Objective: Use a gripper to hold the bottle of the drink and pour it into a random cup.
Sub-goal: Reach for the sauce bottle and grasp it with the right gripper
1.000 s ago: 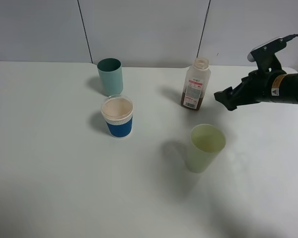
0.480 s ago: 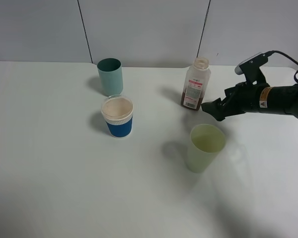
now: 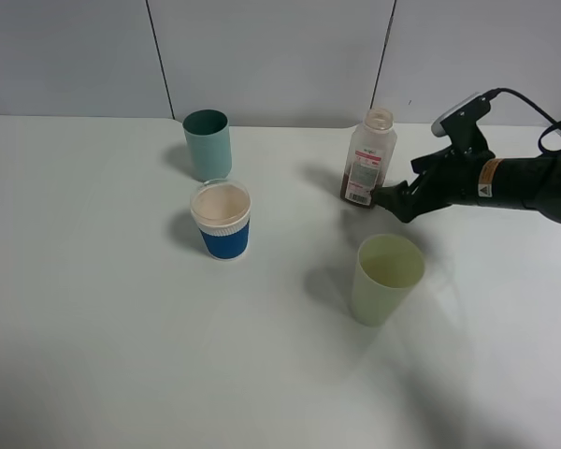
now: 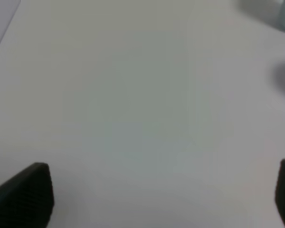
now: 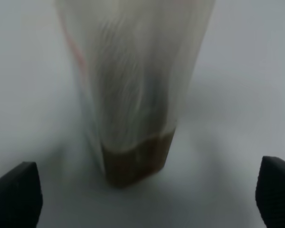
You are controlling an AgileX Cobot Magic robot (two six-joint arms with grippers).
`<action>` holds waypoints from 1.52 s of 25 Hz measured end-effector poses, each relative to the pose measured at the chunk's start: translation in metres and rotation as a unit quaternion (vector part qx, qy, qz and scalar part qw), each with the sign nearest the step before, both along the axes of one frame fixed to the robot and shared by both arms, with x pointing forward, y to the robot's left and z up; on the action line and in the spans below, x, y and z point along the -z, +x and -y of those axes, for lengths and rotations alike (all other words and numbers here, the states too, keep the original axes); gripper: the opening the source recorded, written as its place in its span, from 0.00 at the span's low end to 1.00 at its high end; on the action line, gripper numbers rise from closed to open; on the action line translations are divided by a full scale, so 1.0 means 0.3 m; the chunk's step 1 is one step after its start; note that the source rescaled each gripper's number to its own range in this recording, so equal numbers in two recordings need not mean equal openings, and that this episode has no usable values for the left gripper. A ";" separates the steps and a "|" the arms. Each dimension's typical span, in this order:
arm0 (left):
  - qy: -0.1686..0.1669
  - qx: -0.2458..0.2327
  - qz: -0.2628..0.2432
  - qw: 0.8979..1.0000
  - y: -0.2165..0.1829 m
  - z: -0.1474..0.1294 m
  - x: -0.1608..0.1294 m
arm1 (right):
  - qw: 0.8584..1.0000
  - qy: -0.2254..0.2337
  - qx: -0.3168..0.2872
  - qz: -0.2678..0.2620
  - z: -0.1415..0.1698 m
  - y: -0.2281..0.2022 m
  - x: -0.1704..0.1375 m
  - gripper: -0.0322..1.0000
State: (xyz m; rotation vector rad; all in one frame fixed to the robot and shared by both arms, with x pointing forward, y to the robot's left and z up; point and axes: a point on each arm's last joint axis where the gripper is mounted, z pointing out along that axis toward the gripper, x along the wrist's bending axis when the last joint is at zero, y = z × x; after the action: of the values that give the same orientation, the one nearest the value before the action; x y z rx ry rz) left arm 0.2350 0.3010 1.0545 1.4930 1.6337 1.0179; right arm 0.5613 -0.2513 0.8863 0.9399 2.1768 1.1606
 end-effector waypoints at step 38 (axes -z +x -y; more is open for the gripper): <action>0.000 0.000 0.000 1.000 0.000 0.000 0.000 | 0.992 0.026 -0.122 0.025 -0.054 0.129 0.011 0.92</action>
State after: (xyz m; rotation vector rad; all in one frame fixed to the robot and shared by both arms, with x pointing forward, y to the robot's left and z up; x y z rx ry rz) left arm 0.2350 0.3010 1.0545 1.4930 1.6337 1.0179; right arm 0.6001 -0.2350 0.8832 0.6702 2.2788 1.3440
